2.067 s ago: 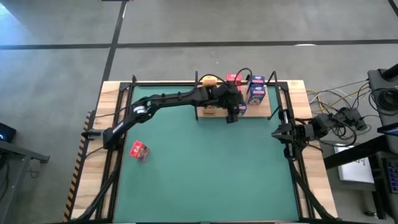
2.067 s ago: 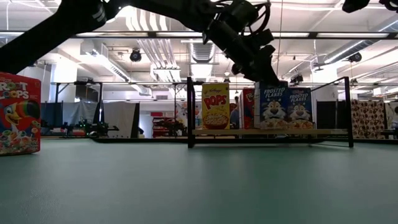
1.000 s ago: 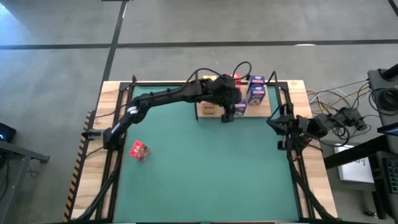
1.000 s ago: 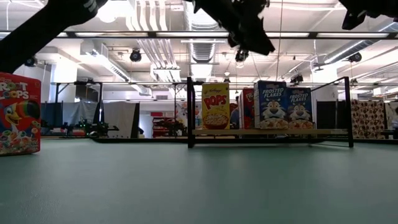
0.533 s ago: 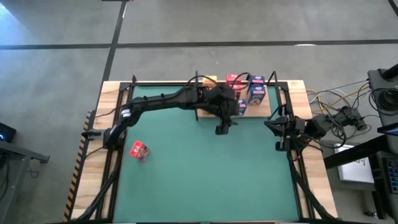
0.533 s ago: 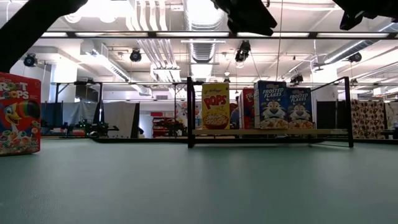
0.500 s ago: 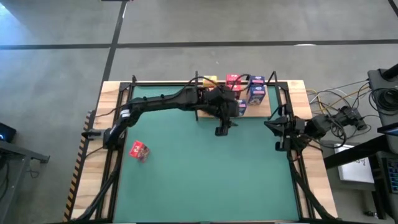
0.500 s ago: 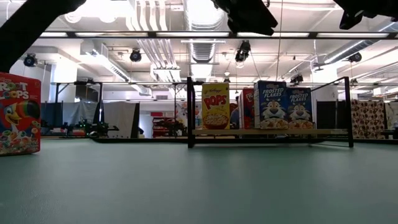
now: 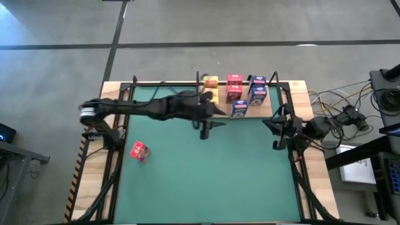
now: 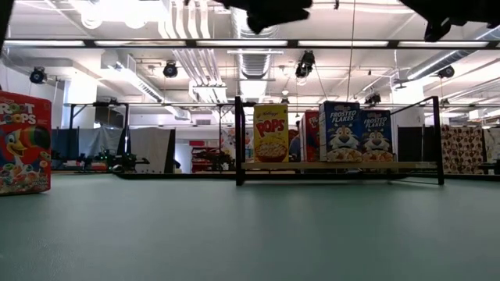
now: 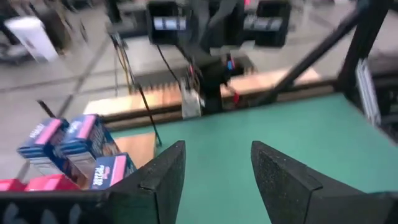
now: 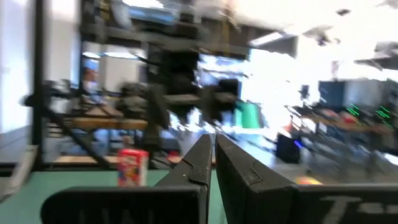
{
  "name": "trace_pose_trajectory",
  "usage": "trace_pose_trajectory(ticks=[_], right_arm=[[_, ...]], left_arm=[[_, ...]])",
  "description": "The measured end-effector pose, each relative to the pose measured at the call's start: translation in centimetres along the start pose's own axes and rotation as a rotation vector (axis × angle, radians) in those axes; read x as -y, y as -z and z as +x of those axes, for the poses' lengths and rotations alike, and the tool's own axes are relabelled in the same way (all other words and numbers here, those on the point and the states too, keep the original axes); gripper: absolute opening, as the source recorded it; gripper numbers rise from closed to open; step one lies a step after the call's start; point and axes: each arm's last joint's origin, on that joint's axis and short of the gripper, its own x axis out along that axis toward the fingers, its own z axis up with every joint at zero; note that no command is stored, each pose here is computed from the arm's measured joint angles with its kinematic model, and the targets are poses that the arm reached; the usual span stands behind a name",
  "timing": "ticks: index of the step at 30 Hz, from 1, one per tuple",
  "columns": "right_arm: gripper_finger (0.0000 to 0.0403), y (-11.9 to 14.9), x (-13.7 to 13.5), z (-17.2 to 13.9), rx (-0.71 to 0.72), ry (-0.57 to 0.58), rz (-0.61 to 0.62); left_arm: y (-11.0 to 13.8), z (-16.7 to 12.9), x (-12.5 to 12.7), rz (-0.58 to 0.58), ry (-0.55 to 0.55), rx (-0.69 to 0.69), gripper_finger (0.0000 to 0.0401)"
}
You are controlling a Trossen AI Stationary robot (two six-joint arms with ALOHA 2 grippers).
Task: Stack cereal on shelf
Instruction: Put the blue cereal box on the shelf aligned with the other blue cereal boxes
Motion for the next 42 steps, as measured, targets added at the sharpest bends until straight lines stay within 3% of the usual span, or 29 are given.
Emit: trace_pose_trajectory(ticks=[4,7,16,23,27,33,42], right_arm=[[0.0012,-0.7,0.4,0.1,-0.056,0.102,0.008],[0.0012,-1.8,0.7,0.3,-0.105,0.110,0.016],[0.0012,-4.5,0.7,1.6,-0.262,0.136,0.178],[0.0012,-4.6,-1.4,5.4,-0.405,0.148,0.090],[0.0012,-6.4,-1.1,6.6,-0.505,0.187,0.063],[0.0012,-8.1,-0.2,8.1,-0.648,0.246,0.024],[0.0012,-9.4,1.7,10.2,-0.857,0.267,0.056]], left_arm=[[2.2,-2.5,1.0,-0.034,-0.098,0.099,0.0167],[3.9,-4.3,1.4,-0.047,-0.153,0.145,0.0167],[5.5,-10.8,2.6,-0.002,-0.178,0.236,0.0167],[8.4,-15.5,3.8,-0.066,-0.177,0.332,0.0167],[10.0,-17.0,4.3,-0.099,-0.179,0.396,0.0167],[9.1,-19.1,4.3,-0.072,-0.200,0.517,0.0167],[9.4,-19.8,4.5,-0.081,-0.196,0.520,0.0167]])
